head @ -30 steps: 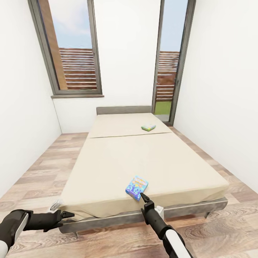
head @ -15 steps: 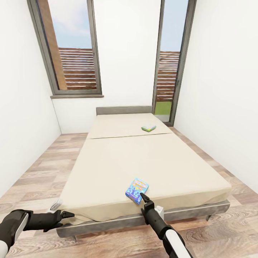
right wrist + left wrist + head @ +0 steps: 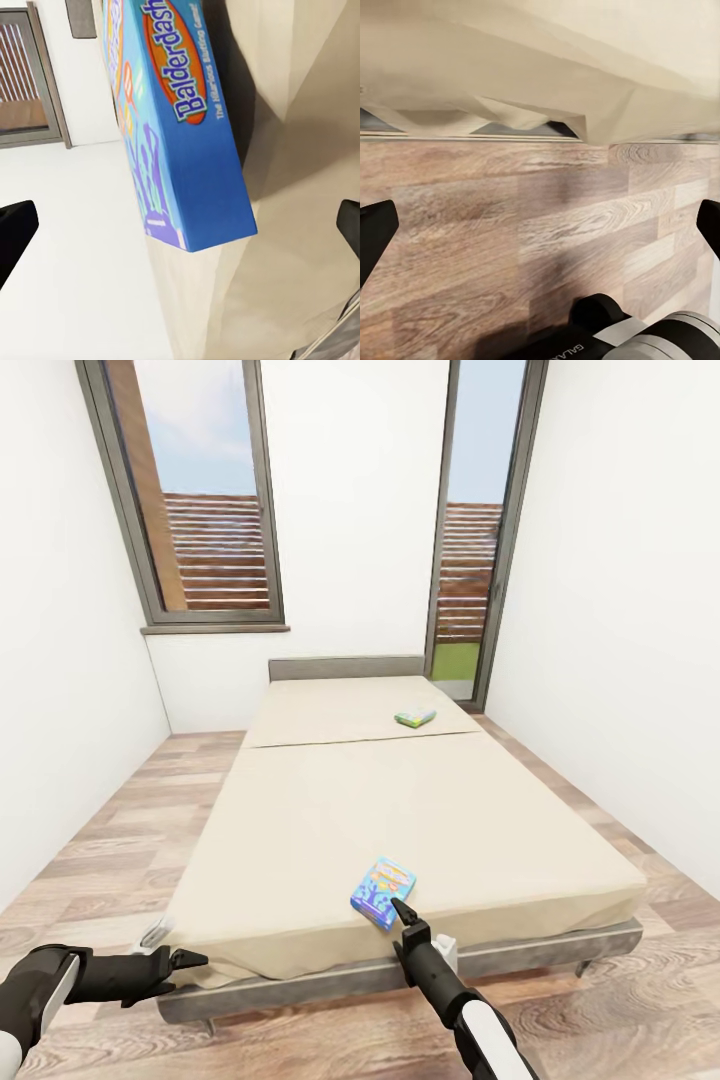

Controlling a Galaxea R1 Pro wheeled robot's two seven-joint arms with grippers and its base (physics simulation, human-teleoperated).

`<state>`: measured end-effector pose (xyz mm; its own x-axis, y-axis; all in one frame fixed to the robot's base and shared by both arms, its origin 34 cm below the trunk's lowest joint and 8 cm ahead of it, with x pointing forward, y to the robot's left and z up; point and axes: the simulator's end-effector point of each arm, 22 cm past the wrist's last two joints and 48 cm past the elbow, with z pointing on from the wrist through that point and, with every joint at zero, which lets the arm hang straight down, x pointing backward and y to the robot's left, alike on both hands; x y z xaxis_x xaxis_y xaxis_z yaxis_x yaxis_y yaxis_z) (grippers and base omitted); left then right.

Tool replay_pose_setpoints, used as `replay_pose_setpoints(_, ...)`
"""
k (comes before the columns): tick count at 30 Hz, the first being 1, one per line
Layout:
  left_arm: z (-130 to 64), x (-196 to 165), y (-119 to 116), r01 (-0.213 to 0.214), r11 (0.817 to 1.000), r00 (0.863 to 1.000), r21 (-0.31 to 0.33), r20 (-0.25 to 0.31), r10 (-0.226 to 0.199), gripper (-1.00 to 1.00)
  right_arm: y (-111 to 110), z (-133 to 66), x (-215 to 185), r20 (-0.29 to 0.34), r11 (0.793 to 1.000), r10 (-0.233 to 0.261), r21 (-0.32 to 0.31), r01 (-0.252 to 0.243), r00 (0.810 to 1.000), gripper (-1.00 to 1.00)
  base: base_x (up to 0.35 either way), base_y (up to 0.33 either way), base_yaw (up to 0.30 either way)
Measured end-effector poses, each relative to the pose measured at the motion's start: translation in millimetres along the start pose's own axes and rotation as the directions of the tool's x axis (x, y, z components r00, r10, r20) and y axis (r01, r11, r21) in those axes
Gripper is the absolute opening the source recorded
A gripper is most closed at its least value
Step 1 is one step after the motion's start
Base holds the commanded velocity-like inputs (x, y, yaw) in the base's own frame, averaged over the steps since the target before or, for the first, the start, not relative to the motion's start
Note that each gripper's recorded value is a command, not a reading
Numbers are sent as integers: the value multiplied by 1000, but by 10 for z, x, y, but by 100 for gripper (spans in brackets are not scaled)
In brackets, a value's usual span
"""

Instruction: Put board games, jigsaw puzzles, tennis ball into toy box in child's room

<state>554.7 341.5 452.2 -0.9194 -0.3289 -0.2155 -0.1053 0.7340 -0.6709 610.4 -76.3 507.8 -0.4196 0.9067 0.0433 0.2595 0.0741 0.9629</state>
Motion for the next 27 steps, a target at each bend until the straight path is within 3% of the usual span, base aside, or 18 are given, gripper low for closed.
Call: replay_pose_setpoints(27,17,8,-17,0,1000,1000,4,-2,0,100,0,0,0,0,1000,0,0,0,1000,100,14,12,0)
